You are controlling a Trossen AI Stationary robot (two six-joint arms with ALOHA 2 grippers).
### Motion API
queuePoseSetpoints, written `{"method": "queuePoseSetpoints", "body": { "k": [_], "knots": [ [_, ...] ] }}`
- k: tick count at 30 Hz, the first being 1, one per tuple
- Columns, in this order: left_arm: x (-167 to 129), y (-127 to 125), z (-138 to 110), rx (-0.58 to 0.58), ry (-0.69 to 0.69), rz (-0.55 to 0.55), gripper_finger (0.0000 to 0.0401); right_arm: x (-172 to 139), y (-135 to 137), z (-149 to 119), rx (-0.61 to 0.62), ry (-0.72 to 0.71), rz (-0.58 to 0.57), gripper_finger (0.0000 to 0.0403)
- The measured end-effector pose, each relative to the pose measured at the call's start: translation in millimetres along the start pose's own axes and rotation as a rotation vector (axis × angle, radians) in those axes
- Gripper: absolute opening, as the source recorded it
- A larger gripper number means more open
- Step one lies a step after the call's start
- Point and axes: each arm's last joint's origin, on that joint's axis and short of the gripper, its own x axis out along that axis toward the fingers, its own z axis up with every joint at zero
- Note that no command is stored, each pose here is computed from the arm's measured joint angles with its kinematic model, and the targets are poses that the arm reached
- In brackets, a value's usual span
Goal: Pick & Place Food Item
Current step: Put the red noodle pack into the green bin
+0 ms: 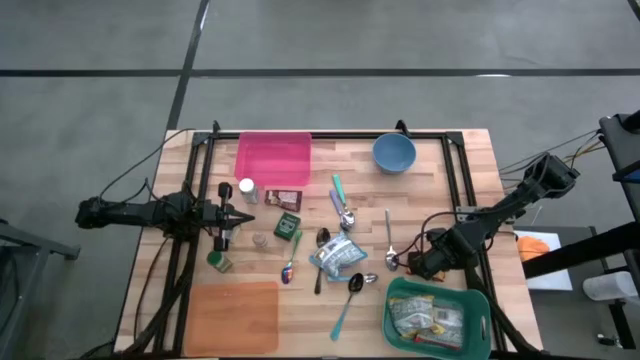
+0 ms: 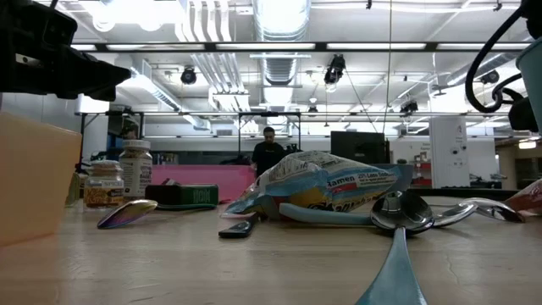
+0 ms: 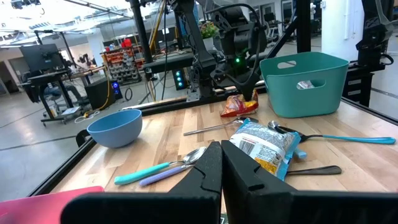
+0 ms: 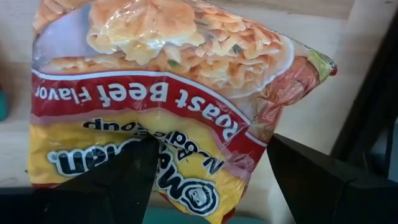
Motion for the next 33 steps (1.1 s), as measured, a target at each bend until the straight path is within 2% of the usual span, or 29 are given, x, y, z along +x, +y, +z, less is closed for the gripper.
{"method": "queuePoseSetpoints", "body": {
  "k": [14,24,33],
  "knots": [
    [0.0,0.0,0.0,0.000,0.000,0.000,0.0000,0.5,0.1,0.0,-0.008,0.002,0.003,0.0287],
    [0.0,0.0,0.0,0.000,0.000,0.000,0.0000,0.5,0.6,-0.3,-0.025,0.005,0.008,0.0170],
    [0.0,0.0,0.0,0.000,0.000,0.000,0.0000,0.5,0.7,-0.3,-0.036,0.006,0.009,0.0086]
  ]
}}
